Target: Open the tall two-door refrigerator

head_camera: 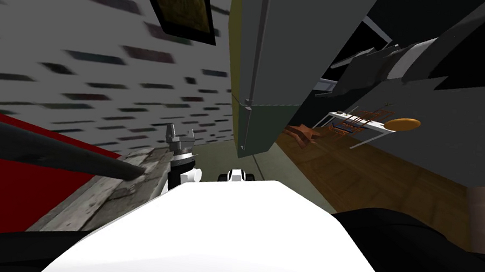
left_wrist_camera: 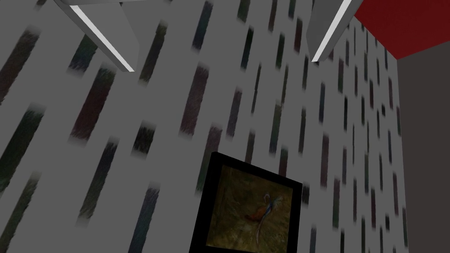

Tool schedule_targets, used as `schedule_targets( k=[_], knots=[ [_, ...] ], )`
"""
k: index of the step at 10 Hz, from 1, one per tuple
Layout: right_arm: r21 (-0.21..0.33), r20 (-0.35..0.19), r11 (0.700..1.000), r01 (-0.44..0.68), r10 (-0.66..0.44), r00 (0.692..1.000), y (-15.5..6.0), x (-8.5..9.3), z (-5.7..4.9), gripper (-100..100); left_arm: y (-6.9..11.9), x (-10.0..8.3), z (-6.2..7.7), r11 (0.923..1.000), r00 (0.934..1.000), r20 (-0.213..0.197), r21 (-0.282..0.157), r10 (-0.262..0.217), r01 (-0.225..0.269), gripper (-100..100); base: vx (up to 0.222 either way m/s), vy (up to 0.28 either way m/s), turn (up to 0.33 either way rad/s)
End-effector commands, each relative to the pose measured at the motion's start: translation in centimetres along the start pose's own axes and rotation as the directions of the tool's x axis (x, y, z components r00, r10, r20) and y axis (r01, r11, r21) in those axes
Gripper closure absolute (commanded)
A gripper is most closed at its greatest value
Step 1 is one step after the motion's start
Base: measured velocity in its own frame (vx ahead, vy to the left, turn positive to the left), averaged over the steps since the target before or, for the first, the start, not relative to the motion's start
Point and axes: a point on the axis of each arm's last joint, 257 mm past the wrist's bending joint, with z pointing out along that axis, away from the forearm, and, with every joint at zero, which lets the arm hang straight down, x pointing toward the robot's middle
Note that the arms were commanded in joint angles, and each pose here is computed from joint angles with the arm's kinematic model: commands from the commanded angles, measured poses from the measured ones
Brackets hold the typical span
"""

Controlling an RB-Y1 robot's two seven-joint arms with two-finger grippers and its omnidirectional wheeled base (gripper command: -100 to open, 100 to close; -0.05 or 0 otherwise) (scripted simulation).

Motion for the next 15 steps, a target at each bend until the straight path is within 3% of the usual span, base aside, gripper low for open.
schedule_targets(
  k=[1, 2, 3, 6, 9, 10, 11, 14, 15],
  knots=[
    [0.019, -0.025, 0.996, 0.091, -0.090, 0.996, -3.0, -1.3, -0.3, -100, 0.0, 0.0, 0.0, 1.0000, 1.0000, 0.000, 0.000, 0.000, 0.000, 0, 0.053, 0.064, -0.034],
    [0.029, -0.059, 0.989, 0.142, -0.140, 0.988, -4.8, -1.4, -0.7, -100, 0.0, 0.0, 0.0, 1.0000, 1.0000, 0.000, 0.000, 0.000, 0.000, 0, 0.073, 0.085, -0.051],
    [0.038, -0.050, 0.986, 0.164, -0.162, 0.985, -5.6, -2.5, -0.7, -100, 0.0, 0.0, 0.0, 1.0000, 1.0000, 0.000, 0.000, 0.000, 0.000, 0, 0.071, 0.071, -0.033],
    [0.069, -0.102, 0.959, 0.276, -0.269, 0.958, -9.7, -4.3, -1.6, -100, 0.0, 0.0, 0.0, 1.0000, 1.0000, 0.000, 0.000, 0.000, 0.000, 0, 0.079, 0.079, -0.037],
    [0.090, -0.116, 0.935, 0.343, -0.332, 0.936, -12.1, -6.6, -1.9, -100, 0.0, 0.0, 0.0, 1.0000, 1.0000, 0.000, 0.000, 0.000, 0.000, 0, 0.064, 0.079, -0.027],
    [0.105, -0.137, 0.918, 0.383, -0.368, 0.920, -13.8, -7.6, -2.5, -100, 0.0, 0.0, 0.0, 1.0000, 1.0000, 0.000, 0.000, 0.000, 0.000, 0, 0.052, 0.077, -0.033],
    [0.105, -0.134, 0.915, 0.390, -0.376, 0.917, -13.9, -8.0, -2.4, -100, 0.0, 0.0, 0.0, 1.0000, 1.0000, 0.000, 0.000, 0.000, 0.000, 0, 0.052, 0.072, -0.023],
    [0.134, -0.182, 0.861, 0.490, -0.465, 0.867, -17.8, -11.5, -3.3, -100, 0.0, 0.0, 0.0, 1.0000, 1.0000, 0.000, 0.000, 0.000, 0.000, 0, 0.097, 0.103, -0.046],
    [0.143, -0.174, 0.854, 0.501, -0.477, 0.862, -18.2, -12.5, -3.4, -100, 0.0, 0.0, 0.0, 1.0000, 1.0000, 0.000, 0.000, 0.000, 0.000, 0, 0.085, 0.104, -0.022]
  ],
)
